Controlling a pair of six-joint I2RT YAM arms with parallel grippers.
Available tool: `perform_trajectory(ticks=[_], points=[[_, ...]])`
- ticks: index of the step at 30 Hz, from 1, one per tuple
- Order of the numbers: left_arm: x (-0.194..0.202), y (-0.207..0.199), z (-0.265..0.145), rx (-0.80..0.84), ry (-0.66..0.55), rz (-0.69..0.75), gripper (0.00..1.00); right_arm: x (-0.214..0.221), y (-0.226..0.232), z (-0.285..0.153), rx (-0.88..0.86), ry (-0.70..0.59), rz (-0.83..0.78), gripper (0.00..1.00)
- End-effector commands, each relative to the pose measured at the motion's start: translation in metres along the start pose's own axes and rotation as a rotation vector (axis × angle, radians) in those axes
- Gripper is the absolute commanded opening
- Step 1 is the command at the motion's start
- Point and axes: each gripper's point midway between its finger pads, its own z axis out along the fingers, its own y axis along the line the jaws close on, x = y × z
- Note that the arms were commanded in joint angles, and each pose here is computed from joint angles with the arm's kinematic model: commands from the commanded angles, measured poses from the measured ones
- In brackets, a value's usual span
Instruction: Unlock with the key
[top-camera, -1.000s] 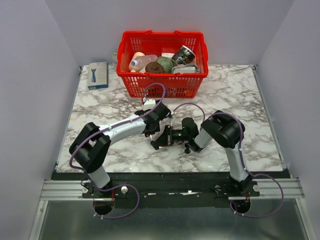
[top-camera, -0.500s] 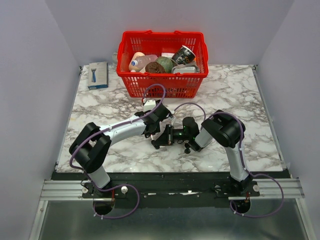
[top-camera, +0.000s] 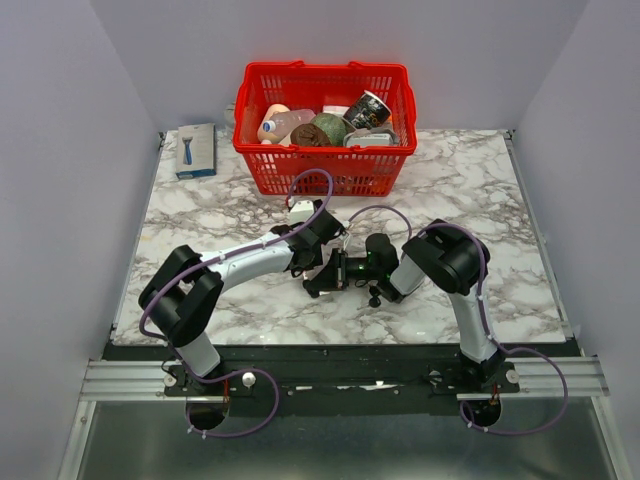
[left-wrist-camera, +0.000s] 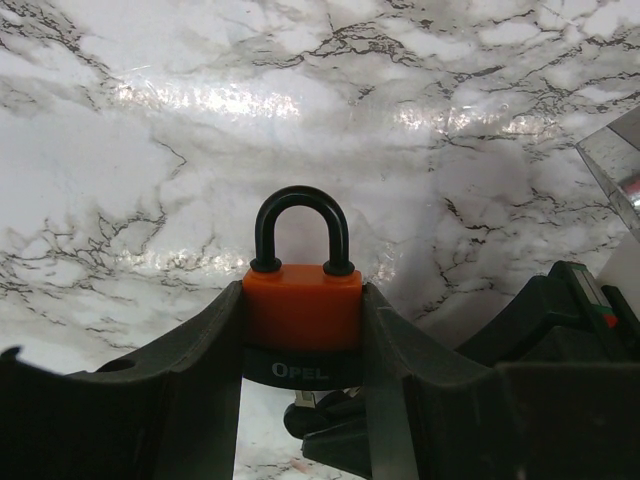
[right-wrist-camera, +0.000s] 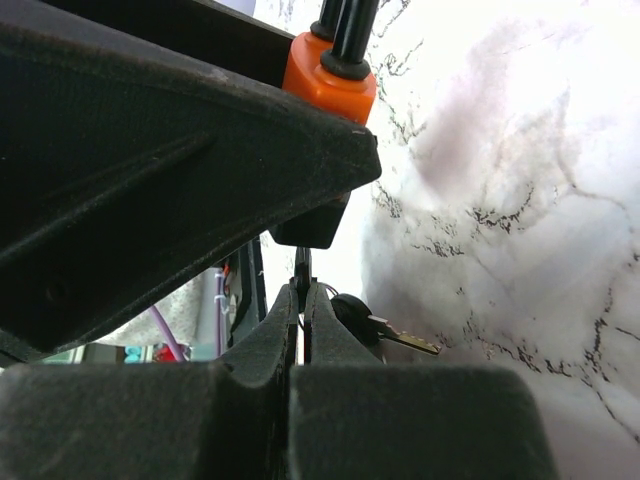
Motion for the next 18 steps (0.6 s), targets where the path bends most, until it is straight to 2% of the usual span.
perform_trajectory(ticks=[1, 18], points=[[-0.002, -0.011, -0.008, 0.044, -0.006, -0.022, 0.0, 0.005, -0.042, -0.008, 0.114, -0.021, 0.071, 0.01], [0.004, -0.01, -0.009, 0.037, 0.004, -0.028, 0.0, -0.006, -0.051, -0.021, 0.178, -0.12, 0.096, 0.01]])
